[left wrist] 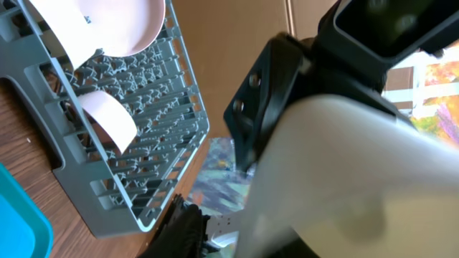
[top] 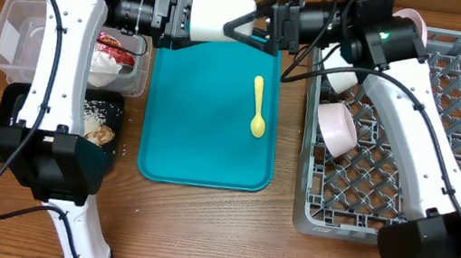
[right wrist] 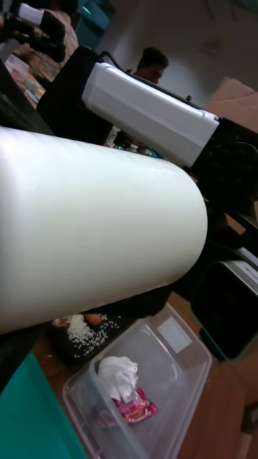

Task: Sort waste into correct bins and load items into the dishwasher
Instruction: 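Carry the cup with right gripper and set it upside down in the rack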

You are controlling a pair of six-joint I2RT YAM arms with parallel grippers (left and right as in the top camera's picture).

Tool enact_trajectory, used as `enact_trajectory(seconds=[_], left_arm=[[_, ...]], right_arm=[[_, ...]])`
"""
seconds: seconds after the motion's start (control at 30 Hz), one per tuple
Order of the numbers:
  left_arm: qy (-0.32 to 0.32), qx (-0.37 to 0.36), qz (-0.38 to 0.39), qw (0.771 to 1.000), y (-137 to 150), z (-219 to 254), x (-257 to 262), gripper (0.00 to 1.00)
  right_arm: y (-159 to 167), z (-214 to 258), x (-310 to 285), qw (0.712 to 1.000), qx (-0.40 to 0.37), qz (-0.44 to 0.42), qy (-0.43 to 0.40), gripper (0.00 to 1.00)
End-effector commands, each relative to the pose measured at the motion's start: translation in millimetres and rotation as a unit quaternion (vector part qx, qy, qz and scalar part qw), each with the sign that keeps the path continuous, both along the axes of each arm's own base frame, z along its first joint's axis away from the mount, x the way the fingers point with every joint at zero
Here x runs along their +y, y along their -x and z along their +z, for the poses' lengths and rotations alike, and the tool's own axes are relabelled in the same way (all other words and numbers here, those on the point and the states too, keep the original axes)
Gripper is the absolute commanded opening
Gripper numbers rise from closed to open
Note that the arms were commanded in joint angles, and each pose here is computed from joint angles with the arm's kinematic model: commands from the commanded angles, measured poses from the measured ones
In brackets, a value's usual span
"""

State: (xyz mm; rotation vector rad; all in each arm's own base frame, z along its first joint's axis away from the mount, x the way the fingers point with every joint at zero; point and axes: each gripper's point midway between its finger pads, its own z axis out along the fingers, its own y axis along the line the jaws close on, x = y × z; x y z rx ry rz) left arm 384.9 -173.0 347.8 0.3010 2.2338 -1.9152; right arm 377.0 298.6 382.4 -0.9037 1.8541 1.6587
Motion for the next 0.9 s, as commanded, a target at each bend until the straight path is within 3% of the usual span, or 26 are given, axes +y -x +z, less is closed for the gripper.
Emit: enact_trajectory(seconds=[0.0,0.3,0.47,0.67,0.87], left_arm=[[-0.006,-0.024,-0.004,1.000,2.5,3.9,-1.7,0.31],[-0.006,-0.024,-0.004,1.000,2.4,3.6,-1.7,0.34],[-0.035,-0.025,-0.002,0.999,1.1,-5.9,0.2,0.33],[-0.120,-0.029,0.010,0.992,-5.5,-33.6,8.3,0.33],[-0.235,-0.002,0.050,0.971,-19.8,-67.9,25.9,0.33]], right_arm=[[-4.4,20.8,-27.9,0.999,-0.024,-0.023,-0.012,0.56],[-42.5,9.1,-103.3,0.993,0.026,-0.119,0.003,0.57],[-62.8,-28.1,-159.4,0.963,0.093,-0.240,0.080,0.64],[-49.1,-72.8,-226.0,0.874,0.149,-0.391,0.248,0.64],[-2.9,-85.7,-282.5,0.754,0.194,-0.500,0.381,0.66]])
